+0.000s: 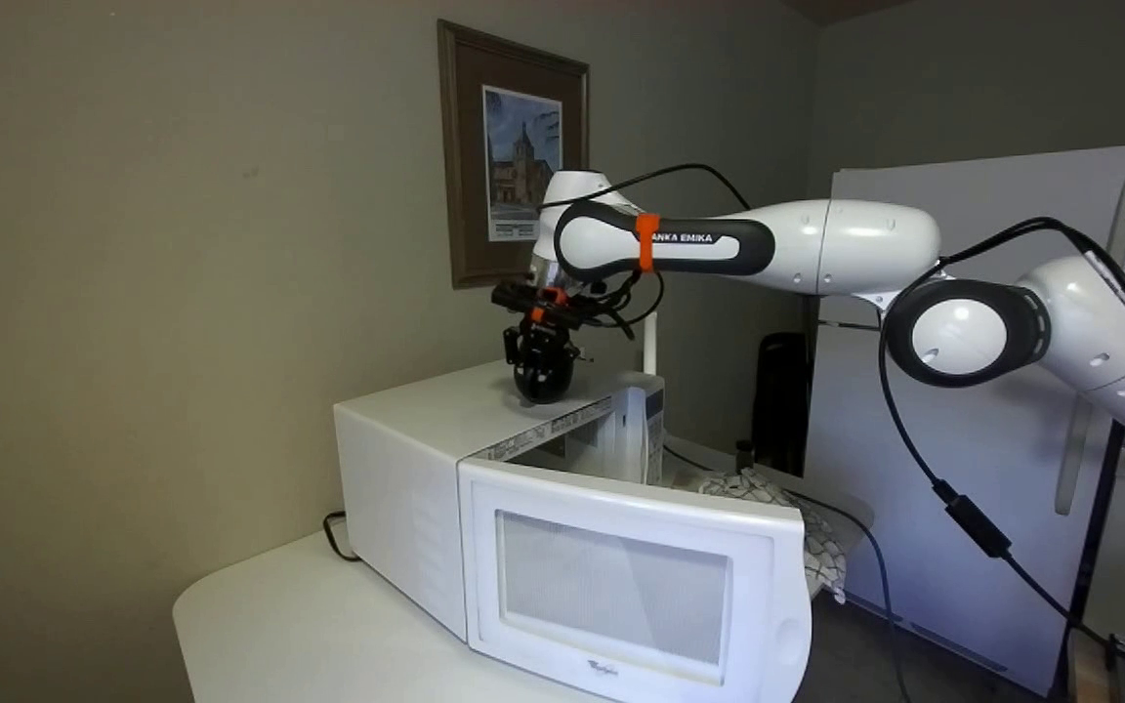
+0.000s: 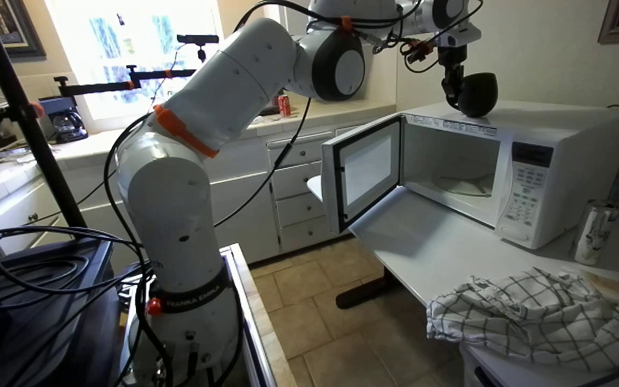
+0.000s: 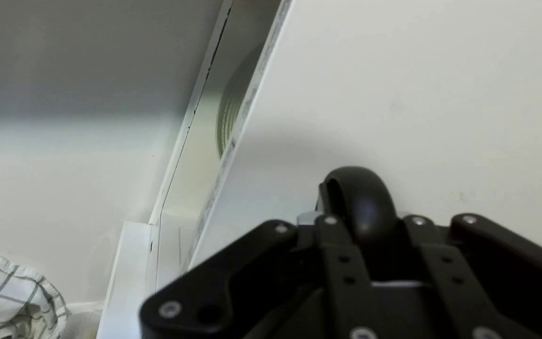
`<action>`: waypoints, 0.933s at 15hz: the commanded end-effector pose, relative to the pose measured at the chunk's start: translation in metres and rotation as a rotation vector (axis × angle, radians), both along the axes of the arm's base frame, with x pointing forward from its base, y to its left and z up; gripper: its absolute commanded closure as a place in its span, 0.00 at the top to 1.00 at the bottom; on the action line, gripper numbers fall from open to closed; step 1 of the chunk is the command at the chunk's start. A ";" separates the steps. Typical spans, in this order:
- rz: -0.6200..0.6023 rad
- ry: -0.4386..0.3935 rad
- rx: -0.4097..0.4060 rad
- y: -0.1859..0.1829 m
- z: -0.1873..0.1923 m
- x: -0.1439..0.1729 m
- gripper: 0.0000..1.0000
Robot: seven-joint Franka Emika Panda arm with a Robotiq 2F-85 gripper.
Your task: Move the mug closer to the towel
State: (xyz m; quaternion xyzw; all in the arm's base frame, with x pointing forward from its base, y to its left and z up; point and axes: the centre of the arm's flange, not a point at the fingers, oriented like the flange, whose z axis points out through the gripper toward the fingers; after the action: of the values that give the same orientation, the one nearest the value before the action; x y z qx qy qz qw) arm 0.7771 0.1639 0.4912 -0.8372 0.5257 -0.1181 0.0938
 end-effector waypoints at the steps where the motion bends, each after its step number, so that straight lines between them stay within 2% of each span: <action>1: 0.012 0.000 -0.025 0.001 0.019 0.028 0.02; 8: -0.034 0.020 -0.021 -0.017 0.055 0.025 0.02; 14: -0.081 0.012 0.014 -0.044 0.072 -0.003 0.02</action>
State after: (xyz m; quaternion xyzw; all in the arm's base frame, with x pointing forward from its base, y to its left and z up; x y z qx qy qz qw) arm 0.7647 0.1287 0.5365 -0.8265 0.5451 -0.1162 0.0793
